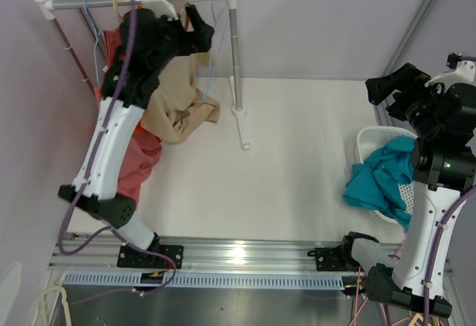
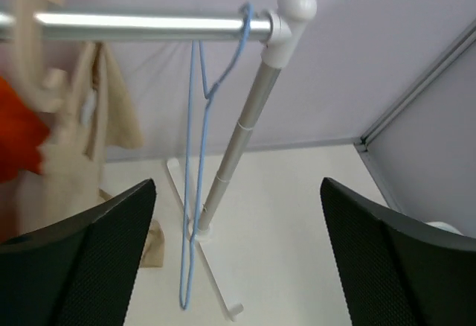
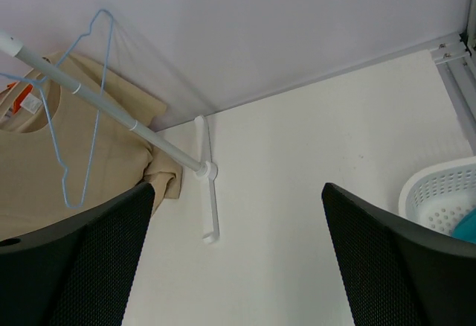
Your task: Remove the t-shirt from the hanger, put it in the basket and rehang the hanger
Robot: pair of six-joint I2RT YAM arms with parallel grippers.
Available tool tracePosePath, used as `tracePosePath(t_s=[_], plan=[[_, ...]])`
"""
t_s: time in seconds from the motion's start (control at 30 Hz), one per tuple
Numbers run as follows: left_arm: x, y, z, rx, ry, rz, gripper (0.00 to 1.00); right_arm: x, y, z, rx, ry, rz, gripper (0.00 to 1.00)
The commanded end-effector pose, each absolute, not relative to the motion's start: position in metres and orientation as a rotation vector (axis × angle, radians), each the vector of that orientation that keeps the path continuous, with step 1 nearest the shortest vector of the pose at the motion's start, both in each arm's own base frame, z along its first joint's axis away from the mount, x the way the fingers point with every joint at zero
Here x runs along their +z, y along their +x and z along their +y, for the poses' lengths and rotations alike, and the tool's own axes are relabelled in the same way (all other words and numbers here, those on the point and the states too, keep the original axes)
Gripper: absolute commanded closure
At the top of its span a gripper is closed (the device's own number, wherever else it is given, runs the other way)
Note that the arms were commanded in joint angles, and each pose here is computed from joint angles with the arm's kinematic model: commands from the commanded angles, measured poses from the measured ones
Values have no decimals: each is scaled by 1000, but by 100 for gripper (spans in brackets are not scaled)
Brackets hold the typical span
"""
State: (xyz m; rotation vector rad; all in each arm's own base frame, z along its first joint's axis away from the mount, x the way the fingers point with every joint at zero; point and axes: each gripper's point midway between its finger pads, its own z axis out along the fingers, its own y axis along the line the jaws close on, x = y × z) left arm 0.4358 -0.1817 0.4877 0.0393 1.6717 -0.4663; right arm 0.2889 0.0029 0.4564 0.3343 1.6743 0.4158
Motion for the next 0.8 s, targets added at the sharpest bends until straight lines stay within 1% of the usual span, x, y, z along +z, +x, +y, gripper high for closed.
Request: tracePosePath(t_s=[0.0, 0.03, 0.1, 0.3, 0.43, 0.47, 0.6, 0.67, 0.7, 0.77], plan=[[521, 412, -144, -475, -1, 1575, 3, 459, 287, 15, 457, 276, 1663, 1], [517, 415, -130, -454, -20, 1582, 1, 458, 288, 17, 471, 277, 1666, 0], [511, 420, -126, -454, 3, 1600, 1, 458, 288, 23, 490, 268, 1662, 0], [486, 453, -110, -384, 25, 1641, 4, 464, 292, 28, 502, 246, 1652, 1], [481, 470, -111, -355, 40, 1629, 7, 467, 293, 27, 492, 246, 1646, 0], [483, 474, -109, -334, 43, 1614, 10, 467, 293, 27, 490, 242, 1645, 1], [477, 496, -91, -231, -42, 1589, 14, 475, 294, 27, 491, 234, 1633, 1], [485, 502, -84, -195, -70, 1550, 20, 476, 295, 28, 500, 228, 1634, 1], [480, 509, -83, -182, -77, 1558, 23, 478, 295, 29, 501, 222, 1631, 1], [483, 517, -77, -148, -98, 1549, 32, 477, 294, 29, 501, 220, 1631, 0]])
